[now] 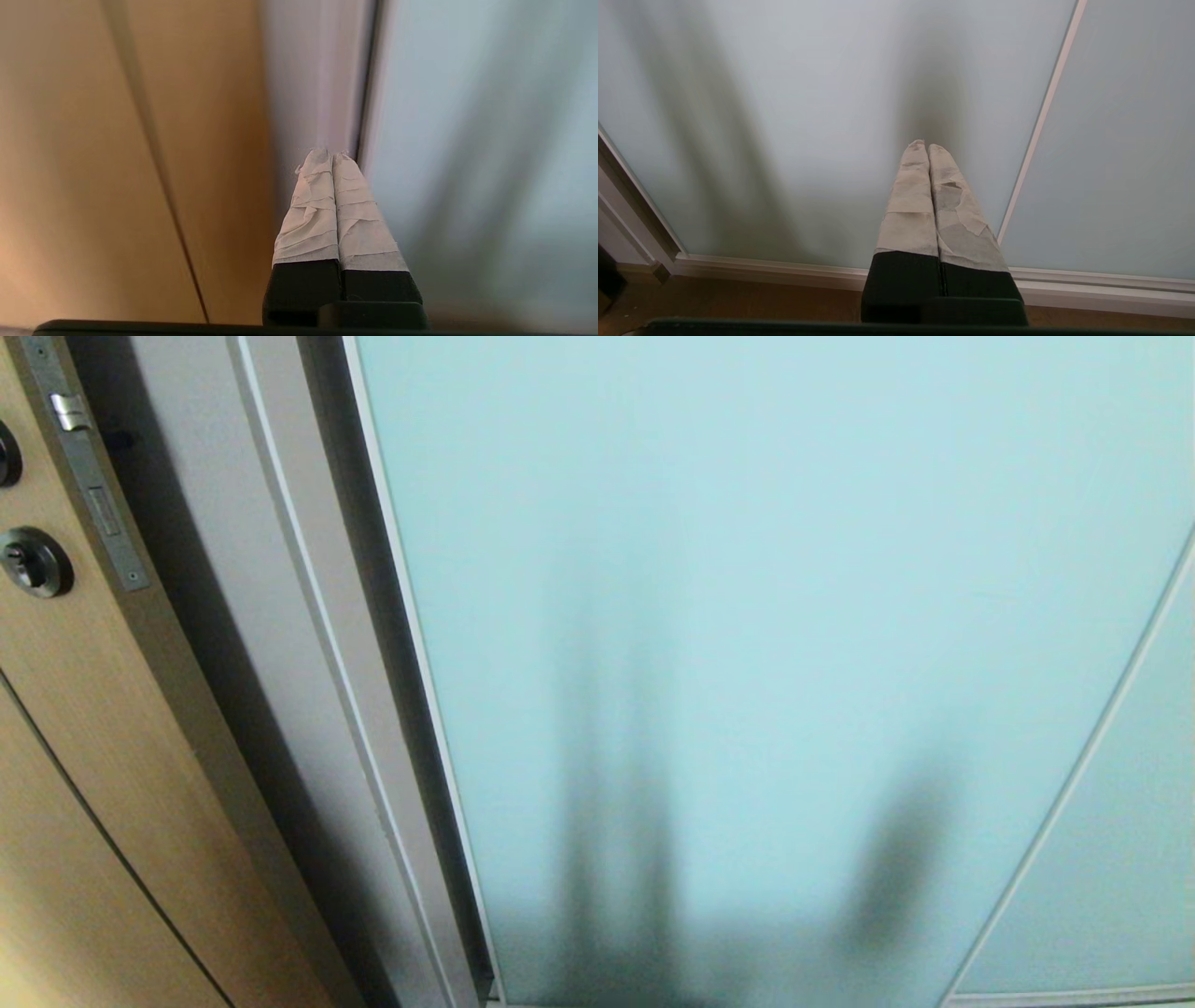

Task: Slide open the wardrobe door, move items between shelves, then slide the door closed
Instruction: Close the door

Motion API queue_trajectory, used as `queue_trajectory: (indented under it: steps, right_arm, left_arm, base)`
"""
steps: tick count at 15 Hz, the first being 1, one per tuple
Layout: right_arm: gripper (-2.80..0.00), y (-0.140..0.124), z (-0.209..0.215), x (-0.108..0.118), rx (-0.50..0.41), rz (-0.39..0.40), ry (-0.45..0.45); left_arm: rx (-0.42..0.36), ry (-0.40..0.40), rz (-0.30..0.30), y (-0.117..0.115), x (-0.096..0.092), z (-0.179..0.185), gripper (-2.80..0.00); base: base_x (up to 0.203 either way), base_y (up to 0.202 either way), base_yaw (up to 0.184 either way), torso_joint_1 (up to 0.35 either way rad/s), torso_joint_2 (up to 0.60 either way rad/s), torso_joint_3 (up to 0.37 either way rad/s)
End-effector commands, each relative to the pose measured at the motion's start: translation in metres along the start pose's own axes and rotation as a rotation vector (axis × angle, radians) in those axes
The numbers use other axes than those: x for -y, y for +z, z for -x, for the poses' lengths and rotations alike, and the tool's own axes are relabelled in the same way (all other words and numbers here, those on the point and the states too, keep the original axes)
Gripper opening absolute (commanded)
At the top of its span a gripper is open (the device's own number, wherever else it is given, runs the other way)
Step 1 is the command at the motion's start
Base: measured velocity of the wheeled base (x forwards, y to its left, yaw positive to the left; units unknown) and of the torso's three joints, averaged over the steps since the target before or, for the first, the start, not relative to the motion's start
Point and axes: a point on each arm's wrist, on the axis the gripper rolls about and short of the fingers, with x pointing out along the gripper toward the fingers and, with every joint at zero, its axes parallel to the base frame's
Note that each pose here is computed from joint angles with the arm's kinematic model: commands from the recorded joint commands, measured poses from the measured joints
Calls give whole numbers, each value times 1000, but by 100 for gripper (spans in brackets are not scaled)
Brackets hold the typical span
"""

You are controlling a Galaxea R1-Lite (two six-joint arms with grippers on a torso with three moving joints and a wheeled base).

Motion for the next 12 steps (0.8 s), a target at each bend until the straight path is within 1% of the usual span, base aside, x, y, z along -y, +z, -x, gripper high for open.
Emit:
queue_trajectory:
  steps: [1, 12]
  right_arm:
    - [-280, 0, 0, 0, 1, 0, 1]
    - [-280, 0, 0, 0, -1, 0, 0]
  left_arm:
    - [-59, -18, -8, -5, 0, 1, -280]
    - [-57, -19, -5, -5, 0, 0, -280]
  base:
    - [0, 0, 0, 0, 0, 0]
    - [0, 0, 0, 0, 0, 0]
